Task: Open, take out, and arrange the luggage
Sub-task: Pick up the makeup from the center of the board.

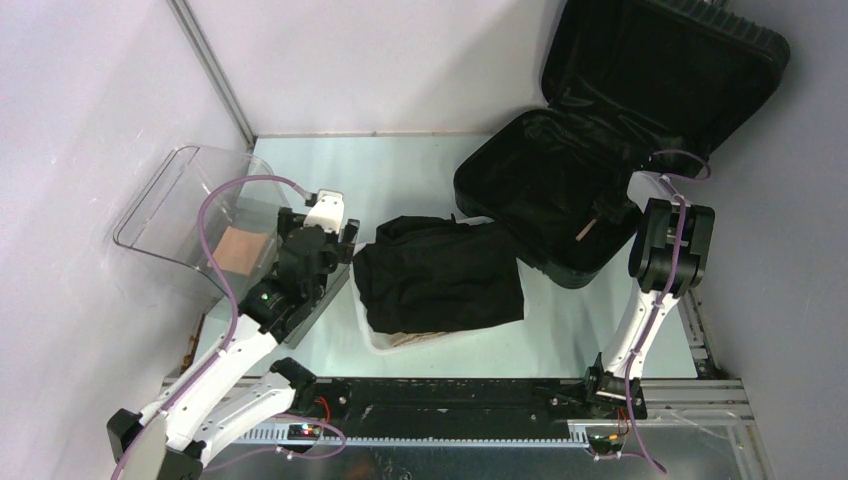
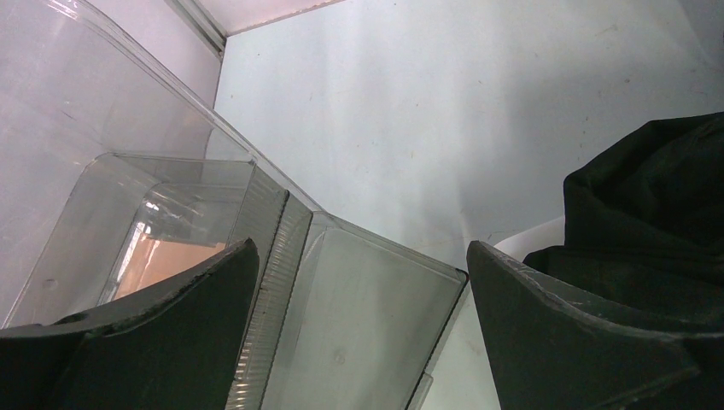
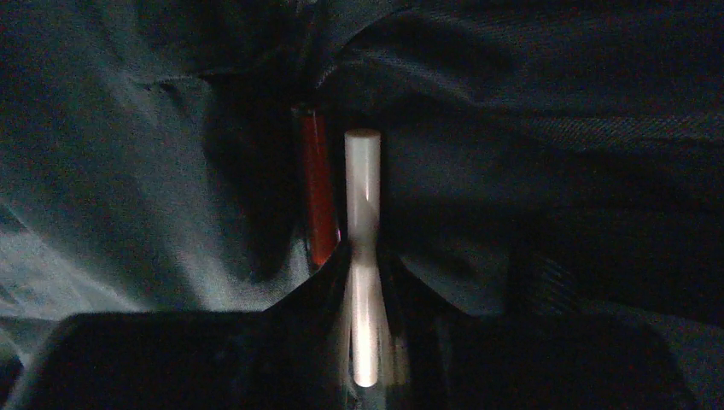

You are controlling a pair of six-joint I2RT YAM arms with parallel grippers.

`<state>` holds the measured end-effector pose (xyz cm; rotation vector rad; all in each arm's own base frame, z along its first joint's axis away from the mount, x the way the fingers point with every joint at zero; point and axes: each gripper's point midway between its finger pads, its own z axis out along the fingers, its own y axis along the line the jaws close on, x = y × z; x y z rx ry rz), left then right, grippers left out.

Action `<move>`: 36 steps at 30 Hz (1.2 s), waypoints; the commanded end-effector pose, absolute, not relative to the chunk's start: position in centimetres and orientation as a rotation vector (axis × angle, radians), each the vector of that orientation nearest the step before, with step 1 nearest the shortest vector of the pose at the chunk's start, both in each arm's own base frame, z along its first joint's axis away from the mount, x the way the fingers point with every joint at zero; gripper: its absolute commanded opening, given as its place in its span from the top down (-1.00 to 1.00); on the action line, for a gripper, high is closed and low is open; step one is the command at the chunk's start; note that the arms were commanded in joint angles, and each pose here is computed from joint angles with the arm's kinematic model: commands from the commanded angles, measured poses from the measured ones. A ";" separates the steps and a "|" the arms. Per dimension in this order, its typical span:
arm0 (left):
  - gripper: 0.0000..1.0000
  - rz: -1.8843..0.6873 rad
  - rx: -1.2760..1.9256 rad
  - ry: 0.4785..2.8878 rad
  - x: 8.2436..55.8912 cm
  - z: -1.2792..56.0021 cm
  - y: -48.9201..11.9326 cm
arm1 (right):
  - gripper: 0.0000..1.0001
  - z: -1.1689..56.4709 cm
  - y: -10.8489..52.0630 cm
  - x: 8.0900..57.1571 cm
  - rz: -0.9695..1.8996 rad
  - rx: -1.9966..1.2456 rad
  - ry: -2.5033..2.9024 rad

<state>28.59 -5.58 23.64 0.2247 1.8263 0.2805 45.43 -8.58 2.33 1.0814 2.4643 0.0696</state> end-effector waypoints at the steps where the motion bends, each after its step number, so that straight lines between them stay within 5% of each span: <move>1: -0.99 0.270 0.222 1.802 28.7 24.2 -5.8 | 0.69 2.1 -9.8 45.1 0.000 1.110 2.470; 18: -0.99 0.303 0.221 1.800 28.6 24.5 -5.3 | 0.45 1.2 -8.7 45.6 -0.068 1.066 2.532; 26: -0.99 0.298 0.221 1.797 28.6 24.6 -5.4 | 0.88 1.4 -8.9 46.0 -0.082 1.017 2.528; 36: -0.99 0.276 0.150 1.763 28.1 25.6 -4.7 | 0.95 9.0 -9.4 46.9 -0.066 0.833 2.409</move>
